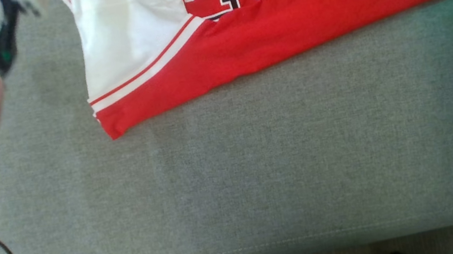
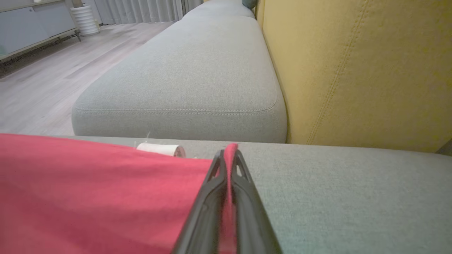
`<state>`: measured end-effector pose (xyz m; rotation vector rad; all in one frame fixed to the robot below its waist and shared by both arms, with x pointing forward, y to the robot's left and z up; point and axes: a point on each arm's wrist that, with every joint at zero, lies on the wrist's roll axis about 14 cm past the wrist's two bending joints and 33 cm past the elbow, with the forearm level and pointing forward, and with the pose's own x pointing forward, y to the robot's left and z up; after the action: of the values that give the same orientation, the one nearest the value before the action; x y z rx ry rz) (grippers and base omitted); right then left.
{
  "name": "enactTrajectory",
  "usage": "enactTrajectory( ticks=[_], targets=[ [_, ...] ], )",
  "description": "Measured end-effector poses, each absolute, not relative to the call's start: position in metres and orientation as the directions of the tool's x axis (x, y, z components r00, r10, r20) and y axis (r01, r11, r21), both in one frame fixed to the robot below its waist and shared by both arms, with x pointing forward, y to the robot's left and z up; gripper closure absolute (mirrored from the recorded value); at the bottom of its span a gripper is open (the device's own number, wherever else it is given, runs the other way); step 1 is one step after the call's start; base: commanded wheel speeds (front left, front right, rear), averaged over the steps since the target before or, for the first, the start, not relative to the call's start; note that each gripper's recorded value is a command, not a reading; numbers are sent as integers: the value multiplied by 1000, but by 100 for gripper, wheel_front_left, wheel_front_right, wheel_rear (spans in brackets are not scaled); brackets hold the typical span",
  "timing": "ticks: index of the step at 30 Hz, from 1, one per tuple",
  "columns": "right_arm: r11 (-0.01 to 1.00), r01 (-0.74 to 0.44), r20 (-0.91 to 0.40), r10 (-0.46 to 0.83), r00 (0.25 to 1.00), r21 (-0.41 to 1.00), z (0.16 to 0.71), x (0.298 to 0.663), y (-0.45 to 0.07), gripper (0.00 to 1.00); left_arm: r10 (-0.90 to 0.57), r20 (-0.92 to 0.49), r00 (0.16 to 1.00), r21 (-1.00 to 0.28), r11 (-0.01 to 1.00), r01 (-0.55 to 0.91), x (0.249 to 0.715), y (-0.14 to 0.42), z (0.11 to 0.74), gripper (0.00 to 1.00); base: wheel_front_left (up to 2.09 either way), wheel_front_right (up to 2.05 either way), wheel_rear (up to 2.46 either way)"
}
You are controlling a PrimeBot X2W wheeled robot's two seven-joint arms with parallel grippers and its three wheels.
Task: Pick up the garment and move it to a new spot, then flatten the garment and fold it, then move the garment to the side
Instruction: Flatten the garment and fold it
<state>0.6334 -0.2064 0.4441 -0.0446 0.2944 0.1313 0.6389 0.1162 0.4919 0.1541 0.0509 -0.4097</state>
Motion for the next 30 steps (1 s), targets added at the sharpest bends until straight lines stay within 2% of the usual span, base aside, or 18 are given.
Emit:
enactTrajectory(
  ticks=[8, 15, 20, 30],
  targets=[
    [988, -156, -285, 151, 947, 3, 453, 604, -207, 100, -437, -87, 895, 138, 885, 445, 584, 119, 491, 100, 0, 0, 0],
    [987, -156, -440, 155, 884, 33, 427, 560, -213, 100, -466, -127, 875, 127, 868, 481, 524, 117, 481, 100, 0, 0, 0],
    [986, -167, -491, 154, 857, 18, 424, 540, -218, 100, -491, -188, 851, 117, 849, 516, 486, 110, 471, 100, 0, 0, 0],
    [978, -208, -539, 162, 826, -25, 410, 528, -218, 100, -507, -281, 815, 85, 832, 548, 462, 102, 442, 100, 0, 0, 0]
  ],
)
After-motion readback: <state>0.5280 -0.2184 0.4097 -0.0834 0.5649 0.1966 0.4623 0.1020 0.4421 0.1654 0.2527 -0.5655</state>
